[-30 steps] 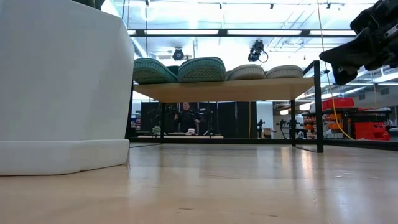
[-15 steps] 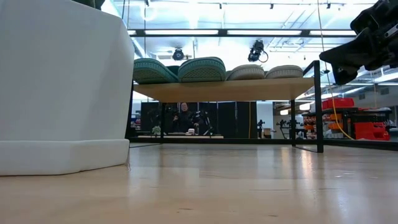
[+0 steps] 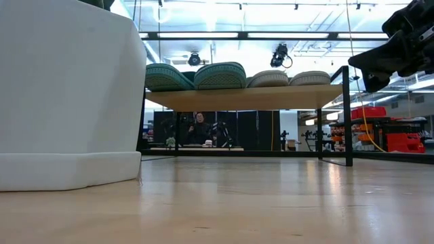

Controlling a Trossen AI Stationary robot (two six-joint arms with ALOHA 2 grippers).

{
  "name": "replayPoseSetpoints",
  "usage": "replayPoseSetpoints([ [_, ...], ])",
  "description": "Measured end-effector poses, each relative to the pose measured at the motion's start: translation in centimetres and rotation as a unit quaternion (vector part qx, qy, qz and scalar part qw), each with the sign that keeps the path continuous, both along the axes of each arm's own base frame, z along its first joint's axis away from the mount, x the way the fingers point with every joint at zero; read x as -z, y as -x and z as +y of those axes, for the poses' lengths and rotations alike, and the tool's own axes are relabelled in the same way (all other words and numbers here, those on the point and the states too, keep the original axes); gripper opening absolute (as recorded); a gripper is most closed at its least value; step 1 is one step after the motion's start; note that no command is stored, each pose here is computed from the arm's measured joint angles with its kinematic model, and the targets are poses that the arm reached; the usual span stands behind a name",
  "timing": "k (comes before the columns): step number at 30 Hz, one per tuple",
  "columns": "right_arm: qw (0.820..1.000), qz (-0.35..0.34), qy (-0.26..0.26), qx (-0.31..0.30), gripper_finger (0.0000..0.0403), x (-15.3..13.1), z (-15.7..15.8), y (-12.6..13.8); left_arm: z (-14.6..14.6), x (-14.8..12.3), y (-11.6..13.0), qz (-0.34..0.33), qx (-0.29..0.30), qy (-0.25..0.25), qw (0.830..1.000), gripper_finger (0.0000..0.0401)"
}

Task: Pick and place slides into the shelf
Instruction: Return to Home Position

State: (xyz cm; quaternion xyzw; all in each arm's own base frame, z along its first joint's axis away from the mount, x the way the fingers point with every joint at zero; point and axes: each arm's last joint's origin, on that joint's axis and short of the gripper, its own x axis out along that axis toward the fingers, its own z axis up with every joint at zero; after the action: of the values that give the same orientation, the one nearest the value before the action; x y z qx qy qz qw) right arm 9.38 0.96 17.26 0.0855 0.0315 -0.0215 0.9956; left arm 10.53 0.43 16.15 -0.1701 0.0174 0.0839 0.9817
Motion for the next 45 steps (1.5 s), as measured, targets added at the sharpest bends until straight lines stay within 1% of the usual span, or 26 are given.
replayPoseSetpoints([
  [14,1.000,0.000,0.000,0.000,0.0018,0.00,0.00,0.00,0.00,0.00,0.00,0.000,0.000,0.000,1.000,0.0025],
  [26,1.000,0.000,0.000,0.000,0.0018,0.00,0.00,0.00,0.00,0.00,0.00,0.000,0.000,0.000,1.000,0.0040],
  [38,1.000,0.000,0.000,0.000,0.0018,0.01,0.00,0.00,0.00,0.00,0.00,0.000,0.000,0.000,1.000,0.0028],
  [45,1.000,0.000,0.000,0.000,0.0018,0.01,0.00,0.00,0.00,0.00,0.00,0.000,0.000,0.000,1.000,0.0038],
])
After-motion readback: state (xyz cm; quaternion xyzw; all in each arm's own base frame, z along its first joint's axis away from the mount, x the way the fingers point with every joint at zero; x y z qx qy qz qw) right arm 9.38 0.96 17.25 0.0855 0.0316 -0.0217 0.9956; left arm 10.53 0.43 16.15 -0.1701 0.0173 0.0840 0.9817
